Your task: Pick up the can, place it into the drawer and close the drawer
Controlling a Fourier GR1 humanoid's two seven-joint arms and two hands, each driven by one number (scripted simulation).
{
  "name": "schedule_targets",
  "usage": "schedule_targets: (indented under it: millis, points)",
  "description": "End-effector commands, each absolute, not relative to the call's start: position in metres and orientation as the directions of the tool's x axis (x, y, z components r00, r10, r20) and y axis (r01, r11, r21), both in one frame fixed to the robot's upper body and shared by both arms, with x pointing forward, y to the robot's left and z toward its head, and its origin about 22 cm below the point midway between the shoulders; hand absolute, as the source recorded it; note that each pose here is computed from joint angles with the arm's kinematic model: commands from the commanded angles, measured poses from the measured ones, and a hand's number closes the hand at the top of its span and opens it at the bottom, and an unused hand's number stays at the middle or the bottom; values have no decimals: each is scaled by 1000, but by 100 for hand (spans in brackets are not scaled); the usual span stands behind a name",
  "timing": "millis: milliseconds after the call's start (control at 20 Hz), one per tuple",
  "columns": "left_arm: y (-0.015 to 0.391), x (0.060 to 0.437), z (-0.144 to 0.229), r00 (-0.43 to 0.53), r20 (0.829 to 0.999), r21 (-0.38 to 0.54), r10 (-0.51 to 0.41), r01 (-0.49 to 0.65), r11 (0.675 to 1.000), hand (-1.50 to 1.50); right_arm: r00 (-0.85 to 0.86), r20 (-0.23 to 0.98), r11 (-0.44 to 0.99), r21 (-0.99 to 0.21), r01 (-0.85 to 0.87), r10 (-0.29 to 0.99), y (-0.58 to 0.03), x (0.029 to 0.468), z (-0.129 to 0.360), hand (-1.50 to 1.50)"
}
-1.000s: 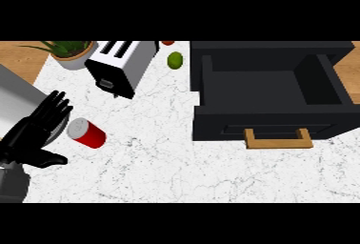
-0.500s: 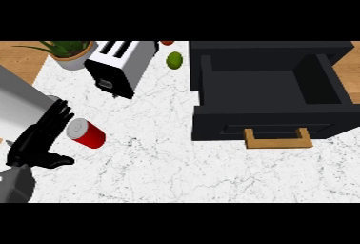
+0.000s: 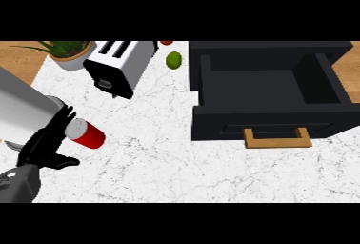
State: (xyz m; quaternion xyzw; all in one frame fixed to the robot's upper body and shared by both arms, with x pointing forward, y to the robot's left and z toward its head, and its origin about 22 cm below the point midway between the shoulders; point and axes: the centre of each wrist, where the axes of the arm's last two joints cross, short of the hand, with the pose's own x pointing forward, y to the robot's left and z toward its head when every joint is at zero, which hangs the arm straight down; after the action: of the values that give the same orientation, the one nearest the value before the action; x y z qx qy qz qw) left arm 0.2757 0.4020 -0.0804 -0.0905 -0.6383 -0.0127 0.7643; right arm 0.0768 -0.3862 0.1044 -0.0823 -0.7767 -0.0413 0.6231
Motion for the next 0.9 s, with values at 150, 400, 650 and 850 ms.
schedule_targets:
  millis: [150,400,650,850]
  points:
    - [392,282,-93,187,973,-164,136,147,975,-150,-207,975,983,-44,177,81,-367,66,117,-150]
    - [378,265,-117,209,965,-195,160,159,968,-150,-222,972,984,-41,171,79,-381,82,108,-150]
    - [380,287,-100,221,947,-265,232,133,955,-150,-204,977,989,-34,146,64,-386,69,116,-150]
    - [384,282,-102,215,939,-306,269,162,938,150,-203,978,989,-24,148,54,-378,60,106,-150]
